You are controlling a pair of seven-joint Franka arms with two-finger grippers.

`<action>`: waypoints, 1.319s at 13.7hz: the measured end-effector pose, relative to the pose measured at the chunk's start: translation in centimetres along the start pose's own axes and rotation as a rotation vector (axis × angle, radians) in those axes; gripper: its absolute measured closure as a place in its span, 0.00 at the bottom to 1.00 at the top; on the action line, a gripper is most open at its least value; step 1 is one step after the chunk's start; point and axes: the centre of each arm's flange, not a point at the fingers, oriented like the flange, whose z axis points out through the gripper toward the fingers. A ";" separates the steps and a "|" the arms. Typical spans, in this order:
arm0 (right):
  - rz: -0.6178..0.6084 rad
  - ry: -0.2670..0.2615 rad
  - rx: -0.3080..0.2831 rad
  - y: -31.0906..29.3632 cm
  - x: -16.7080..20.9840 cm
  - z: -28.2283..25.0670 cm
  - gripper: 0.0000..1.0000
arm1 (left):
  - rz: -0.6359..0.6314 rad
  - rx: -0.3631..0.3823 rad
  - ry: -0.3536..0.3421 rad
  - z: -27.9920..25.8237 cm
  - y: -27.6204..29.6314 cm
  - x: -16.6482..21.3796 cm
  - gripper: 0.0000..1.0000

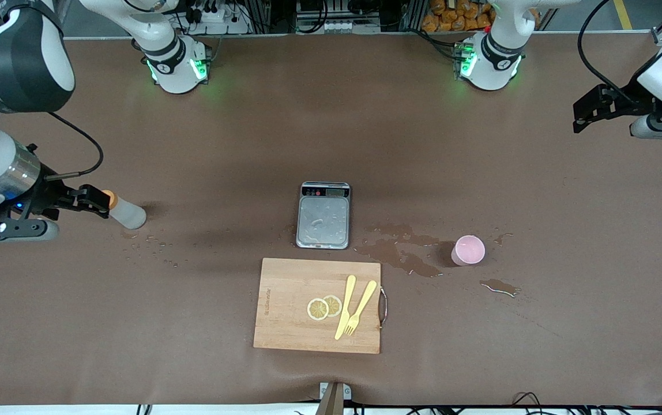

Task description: Add sauce to pink cup with both arms

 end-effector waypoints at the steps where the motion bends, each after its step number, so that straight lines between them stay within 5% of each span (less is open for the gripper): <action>1: 0.005 -0.003 -0.001 0.3 0.0 0.0 0.00 | 0.000 0.000 0.000 0.0 0.0 0.0 0.00; 5: 0.058 -0.036 0.010 4.6 -0.3 0.4 0.00 | 0.001 0.000 0.000 0.0 0.0 0.0 0.00; 14: 0.270 -0.250 0.103 18.7 -4.5 3.3 0.00 | 0.009 0.000 -0.032 1.5 0.5 0.7 0.00; 18: 0.401 -0.301 0.239 23.7 -6.3 5.5 0.00 | 0.016 0.000 -0.043 2.1 0.9 1.0 0.00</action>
